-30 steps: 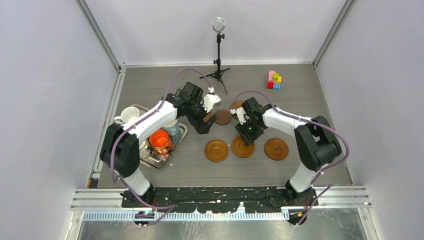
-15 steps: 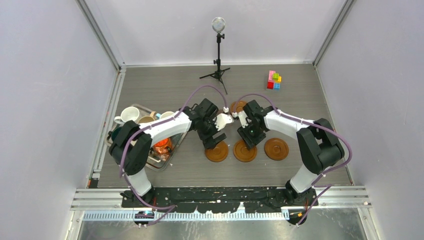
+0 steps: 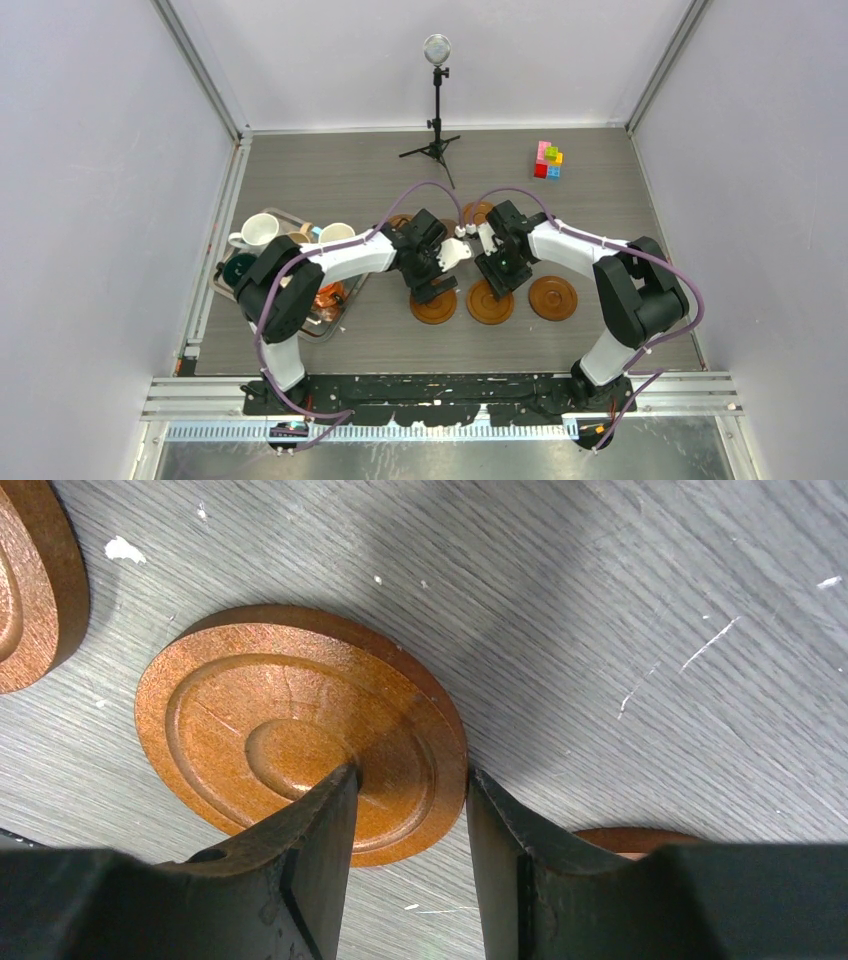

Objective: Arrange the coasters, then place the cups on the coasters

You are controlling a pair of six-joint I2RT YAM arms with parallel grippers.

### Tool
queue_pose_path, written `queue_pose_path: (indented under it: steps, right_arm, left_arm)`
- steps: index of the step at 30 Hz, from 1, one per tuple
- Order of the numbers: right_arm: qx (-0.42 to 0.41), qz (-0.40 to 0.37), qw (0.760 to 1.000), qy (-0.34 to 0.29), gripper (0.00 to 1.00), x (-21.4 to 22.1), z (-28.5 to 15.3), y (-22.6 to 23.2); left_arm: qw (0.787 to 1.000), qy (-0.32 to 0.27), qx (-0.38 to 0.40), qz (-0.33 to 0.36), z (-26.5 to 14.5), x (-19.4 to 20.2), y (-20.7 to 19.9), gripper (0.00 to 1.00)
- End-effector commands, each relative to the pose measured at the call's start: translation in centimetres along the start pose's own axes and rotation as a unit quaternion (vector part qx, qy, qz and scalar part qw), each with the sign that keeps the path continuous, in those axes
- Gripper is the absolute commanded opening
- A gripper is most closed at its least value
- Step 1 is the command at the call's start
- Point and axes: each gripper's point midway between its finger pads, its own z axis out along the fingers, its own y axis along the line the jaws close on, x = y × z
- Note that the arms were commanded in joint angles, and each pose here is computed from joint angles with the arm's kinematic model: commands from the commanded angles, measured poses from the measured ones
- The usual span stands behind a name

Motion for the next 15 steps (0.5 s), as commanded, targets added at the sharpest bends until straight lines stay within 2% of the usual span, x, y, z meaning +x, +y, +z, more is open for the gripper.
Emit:
queue_pose_path:
  steps: [1, 11, 15]
  right_arm:
    - [0.002, 0.008, 1.000, -0.023, 0.49, -1.0, -0.7, 0.3]
    - [-0.006, 0.014, 0.999, -0.030, 0.49, -1.6, -0.5, 0.6]
    - [-0.011, 0.014, 0.999, -0.039, 0.54, -2.2, -1.0, 0.9]
  left_arm:
    - [0.999, 0.002, -0.016, 0.028, -0.3, 0.6, 0.5, 0.81]
    - [0.999, 0.025, -0.017, 0.039, -1.2, 3.2, 0.1, 0.79]
    - [0.999, 0.020, -0.021, 0.033, -1.7, 3.0, 0.2, 0.79]
